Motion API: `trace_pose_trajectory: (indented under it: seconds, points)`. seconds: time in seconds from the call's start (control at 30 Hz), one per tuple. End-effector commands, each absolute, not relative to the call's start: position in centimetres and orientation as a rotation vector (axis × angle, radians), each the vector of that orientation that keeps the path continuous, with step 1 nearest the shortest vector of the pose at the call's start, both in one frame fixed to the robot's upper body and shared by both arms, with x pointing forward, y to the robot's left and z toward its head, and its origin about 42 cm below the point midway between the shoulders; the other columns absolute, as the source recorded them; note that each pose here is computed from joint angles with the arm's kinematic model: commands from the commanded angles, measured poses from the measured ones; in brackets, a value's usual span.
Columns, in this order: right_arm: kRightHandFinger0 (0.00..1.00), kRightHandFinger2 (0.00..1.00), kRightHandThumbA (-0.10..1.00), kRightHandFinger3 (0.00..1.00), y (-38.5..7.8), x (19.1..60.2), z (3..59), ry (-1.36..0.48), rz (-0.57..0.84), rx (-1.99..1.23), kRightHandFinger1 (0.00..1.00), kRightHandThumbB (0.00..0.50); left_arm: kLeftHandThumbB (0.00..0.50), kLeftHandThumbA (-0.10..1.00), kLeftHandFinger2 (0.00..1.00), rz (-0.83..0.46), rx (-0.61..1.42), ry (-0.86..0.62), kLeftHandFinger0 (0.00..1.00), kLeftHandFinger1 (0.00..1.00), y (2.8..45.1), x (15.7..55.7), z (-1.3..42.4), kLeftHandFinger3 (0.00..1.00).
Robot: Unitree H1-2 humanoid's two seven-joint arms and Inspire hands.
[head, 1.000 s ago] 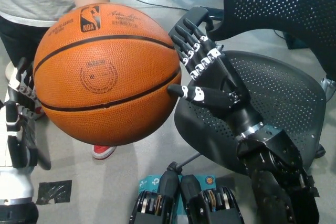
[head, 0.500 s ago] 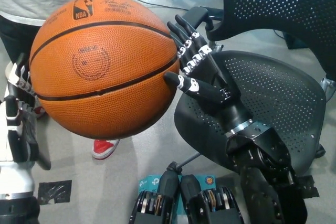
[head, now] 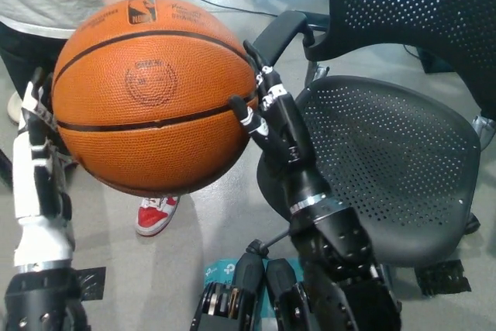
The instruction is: The robot grabs the basketball from a person using both hands and then drops it on the black chair in the front
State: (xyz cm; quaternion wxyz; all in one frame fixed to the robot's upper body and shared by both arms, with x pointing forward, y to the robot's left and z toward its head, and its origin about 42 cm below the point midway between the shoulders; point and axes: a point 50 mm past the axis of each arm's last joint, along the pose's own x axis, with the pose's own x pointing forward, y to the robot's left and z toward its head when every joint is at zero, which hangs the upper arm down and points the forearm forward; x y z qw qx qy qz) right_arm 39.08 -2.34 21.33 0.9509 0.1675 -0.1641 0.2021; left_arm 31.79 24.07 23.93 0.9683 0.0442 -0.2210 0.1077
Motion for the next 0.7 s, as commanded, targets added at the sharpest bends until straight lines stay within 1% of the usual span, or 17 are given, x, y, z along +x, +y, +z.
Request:
trace_pose_trajectory:
  seconds: [0.0, 0.03, 0.07, 0.17, 0.2, 0.23, 0.27, 0.33, 0.37, 0.43, 0.5, 0.6, 0.67]
  points:
    - [1.00, 1.00, 1.00, 1.00, 5.6, 37.0, 23.1, -0.451, 0.582, 0.236, 1.00, 0.206, 0.145, 1.00, 1.00, -0.023, 0.128, -0.480, 1.00, 1.00, 17.7, 33.2, 26.0, 1.00]
    - [1.00, 1.00, 1.00, 1.00, 5.8, 37.2, 23.2, -0.459, 0.588, 0.246, 1.00, 0.201, 0.160, 1.00, 1.00, -0.014, 0.156, -0.476, 1.00, 1.00, 17.2, 33.6, 26.2, 1.00]
    - [1.00, 1.00, 1.00, 1.00, 6.1, 37.2, 23.2, -0.452, 0.585, 0.271, 1.00, 0.200, 0.169, 1.00, 1.00, -0.015, 0.140, -0.468, 1.00, 1.00, 16.9, 33.7, 26.4, 1.00]
    - [1.00, 1.00, 1.00, 1.00, 6.2, 37.3, 23.4, -0.449, 0.589, 0.312, 1.00, 0.198, 0.165, 1.00, 1.00, -0.021, 0.119, -0.457, 1.00, 1.00, 16.4, 34.0, 26.9, 1.00]
    - [1.00, 1.00, 1.00, 1.00, 6.1, 37.4, 23.6, -0.449, 0.566, 0.309, 1.00, 0.199, 0.157, 1.00, 1.00, -0.050, 0.134, -0.455, 1.00, 1.00, 16.5, 34.2, 27.0, 1.00]
    - [1.00, 1.00, 1.00, 1.00, 5.9, 37.4, 23.6, -0.457, 0.537, 0.286, 1.00, 0.189, 0.160, 1.00, 1.00, -0.111, 0.124, -0.445, 1.00, 1.00, 17.0, 34.6, 27.1, 1.00]
    - [1.00, 1.00, 1.00, 1.00, 5.8, 37.4, 23.6, -0.456, 0.519, 0.284, 1.00, 0.197, 0.173, 1.00, 1.00, -0.164, 0.099, -0.435, 1.00, 1.00, 17.5, 35.0, 27.0, 1.00]
    - [1.00, 1.00, 1.00, 1.00, 5.5, 37.6, 23.7, -0.457, 0.521, 0.315, 1.00, 0.178, 0.179, 1.00, 1.00, -0.203, 0.096, -0.451, 1.00, 1.00, 18.1, 35.8, 26.6, 1.00]
    - [1.00, 1.00, 1.00, 1.00, 5.4, 37.6, 23.8, -0.455, 0.525, 0.323, 1.00, 0.177, 0.176, 1.00, 1.00, -0.198, 0.115, -0.459, 1.00, 1.00, 18.3, 36.1, 26.5, 1.00]
    - [1.00, 1.00, 1.00, 1.00, 5.2, 38.0, 23.7, -0.450, 0.522, 0.328, 1.00, 0.183, 0.214, 1.00, 1.00, -0.158, 0.176, -0.468, 1.00, 1.00, 18.2, 36.7, 26.0, 1.00]
    - [1.00, 1.00, 1.00, 1.00, 5.1, 38.0, 23.6, -0.445, 0.514, 0.325, 1.00, 0.186, 0.210, 1.00, 1.00, -0.126, 0.220, -0.481, 1.00, 1.00, 17.8, 37.0, 25.3, 1.00]
    - [1.00, 1.00, 1.00, 1.00, 4.7, 38.3, 24.0, -0.401, 0.527, 0.324, 1.00, 0.239, 0.200, 1.00, 1.00, -0.123, 0.219, -0.486, 1.00, 1.00, 16.9, 37.3, 25.4, 1.00]
    - [1.00, 1.00, 1.00, 1.00, 4.3, 38.4, 24.4, -0.390, 0.529, 0.329, 1.00, 0.242, 0.206, 1.00, 1.00, -0.115, 0.215, -0.483, 1.00, 1.00, 16.3, 37.3, 25.6, 1.00]
